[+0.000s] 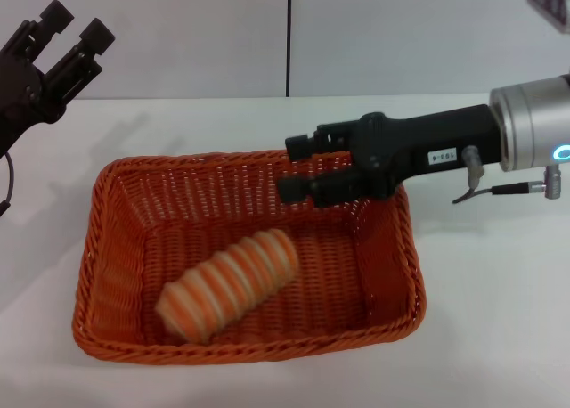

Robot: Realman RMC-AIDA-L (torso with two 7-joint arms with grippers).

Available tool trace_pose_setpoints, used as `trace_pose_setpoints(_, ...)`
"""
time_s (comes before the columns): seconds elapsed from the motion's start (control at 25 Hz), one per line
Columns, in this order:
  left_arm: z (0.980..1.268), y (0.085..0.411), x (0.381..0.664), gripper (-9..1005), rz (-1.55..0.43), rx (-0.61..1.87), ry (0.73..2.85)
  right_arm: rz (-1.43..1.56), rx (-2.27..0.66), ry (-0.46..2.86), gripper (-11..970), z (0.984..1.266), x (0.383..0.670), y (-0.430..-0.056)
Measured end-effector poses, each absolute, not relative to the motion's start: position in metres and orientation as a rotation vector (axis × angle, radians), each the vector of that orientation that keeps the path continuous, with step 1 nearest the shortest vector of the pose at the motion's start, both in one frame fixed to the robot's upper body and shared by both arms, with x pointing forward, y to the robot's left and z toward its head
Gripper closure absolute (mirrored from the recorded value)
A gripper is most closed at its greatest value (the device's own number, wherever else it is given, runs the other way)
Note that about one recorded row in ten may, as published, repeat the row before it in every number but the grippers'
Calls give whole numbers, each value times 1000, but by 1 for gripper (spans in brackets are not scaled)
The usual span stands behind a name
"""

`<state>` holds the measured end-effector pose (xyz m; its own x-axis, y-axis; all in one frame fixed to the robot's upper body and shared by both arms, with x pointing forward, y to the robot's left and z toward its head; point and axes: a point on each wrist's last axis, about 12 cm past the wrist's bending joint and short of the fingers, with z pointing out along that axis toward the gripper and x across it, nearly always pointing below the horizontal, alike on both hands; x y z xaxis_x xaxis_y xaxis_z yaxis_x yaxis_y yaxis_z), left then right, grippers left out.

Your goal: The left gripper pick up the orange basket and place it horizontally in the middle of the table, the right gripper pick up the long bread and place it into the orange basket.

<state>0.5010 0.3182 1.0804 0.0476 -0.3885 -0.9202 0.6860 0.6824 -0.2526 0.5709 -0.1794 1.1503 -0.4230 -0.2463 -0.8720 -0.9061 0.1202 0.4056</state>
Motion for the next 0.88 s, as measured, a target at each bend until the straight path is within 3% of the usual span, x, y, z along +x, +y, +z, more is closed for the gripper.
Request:
trace_pose_setpoints(0.28,1079,321,497,196,-830,270,1277,1287,-946,1645,183,1150,567,-211)
trace_pose_setpoints(0.56,1083,325,498,196,-812,245,1244,1083,-632,1494,183,1143,551,-283)
trace_pose_setpoints(0.88,1090,331,503,196,-771,211,1202,828,-400,1347,183,1132,542,-333)
